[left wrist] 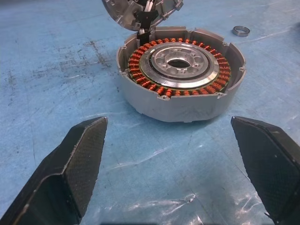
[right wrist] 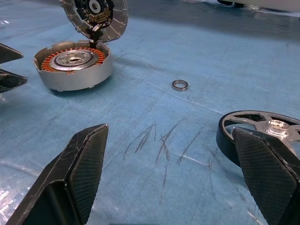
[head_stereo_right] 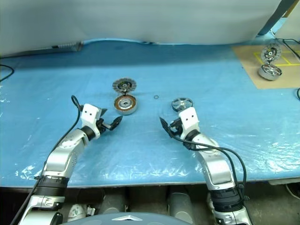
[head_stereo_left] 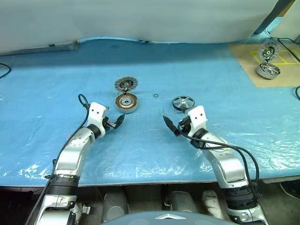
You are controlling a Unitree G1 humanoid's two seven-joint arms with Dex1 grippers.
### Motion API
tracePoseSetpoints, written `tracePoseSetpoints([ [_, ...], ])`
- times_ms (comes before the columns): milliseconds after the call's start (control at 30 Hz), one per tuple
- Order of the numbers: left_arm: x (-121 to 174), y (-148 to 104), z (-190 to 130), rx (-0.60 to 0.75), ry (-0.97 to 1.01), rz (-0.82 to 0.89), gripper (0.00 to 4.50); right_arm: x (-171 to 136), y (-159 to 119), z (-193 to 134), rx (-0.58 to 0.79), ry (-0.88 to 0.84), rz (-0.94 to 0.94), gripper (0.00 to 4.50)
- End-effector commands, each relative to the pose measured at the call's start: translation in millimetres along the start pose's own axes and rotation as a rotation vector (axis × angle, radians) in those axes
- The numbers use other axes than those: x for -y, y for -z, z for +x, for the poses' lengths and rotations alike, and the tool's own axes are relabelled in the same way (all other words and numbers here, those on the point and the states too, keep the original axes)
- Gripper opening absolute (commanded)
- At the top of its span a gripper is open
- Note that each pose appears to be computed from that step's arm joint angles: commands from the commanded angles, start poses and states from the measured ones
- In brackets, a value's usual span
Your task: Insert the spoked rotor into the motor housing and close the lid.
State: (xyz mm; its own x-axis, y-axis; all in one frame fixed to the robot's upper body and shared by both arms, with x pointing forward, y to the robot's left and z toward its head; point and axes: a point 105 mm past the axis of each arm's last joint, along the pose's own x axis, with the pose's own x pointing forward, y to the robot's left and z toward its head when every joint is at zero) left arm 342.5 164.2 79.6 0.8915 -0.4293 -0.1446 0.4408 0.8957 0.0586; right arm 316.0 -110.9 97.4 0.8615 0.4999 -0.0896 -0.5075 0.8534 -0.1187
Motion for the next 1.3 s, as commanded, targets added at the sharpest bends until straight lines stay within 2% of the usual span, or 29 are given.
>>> tracePoseSetpoints([
  [33, 0.1, -13.8, -1.4, 0.050, 0.005, 0.041, 4.50, 0.1, -15.1, 1.7, 0.061, 0.005, -0.003, 4.45],
  [1033, 4.3, -9.4, -2.0, 0.041, 0.023, 0.044, 4.50, -4.1, -14.0, 7.5, 0.045, -0.016, -0.024, 4.45],
  [1300, 4.5, -8.7, -1.6, 0.043, 0.024, 0.048, 4.50, -12.9, -25.7, 23.8, -0.029, -0.084, -0.149, 4.45],
])
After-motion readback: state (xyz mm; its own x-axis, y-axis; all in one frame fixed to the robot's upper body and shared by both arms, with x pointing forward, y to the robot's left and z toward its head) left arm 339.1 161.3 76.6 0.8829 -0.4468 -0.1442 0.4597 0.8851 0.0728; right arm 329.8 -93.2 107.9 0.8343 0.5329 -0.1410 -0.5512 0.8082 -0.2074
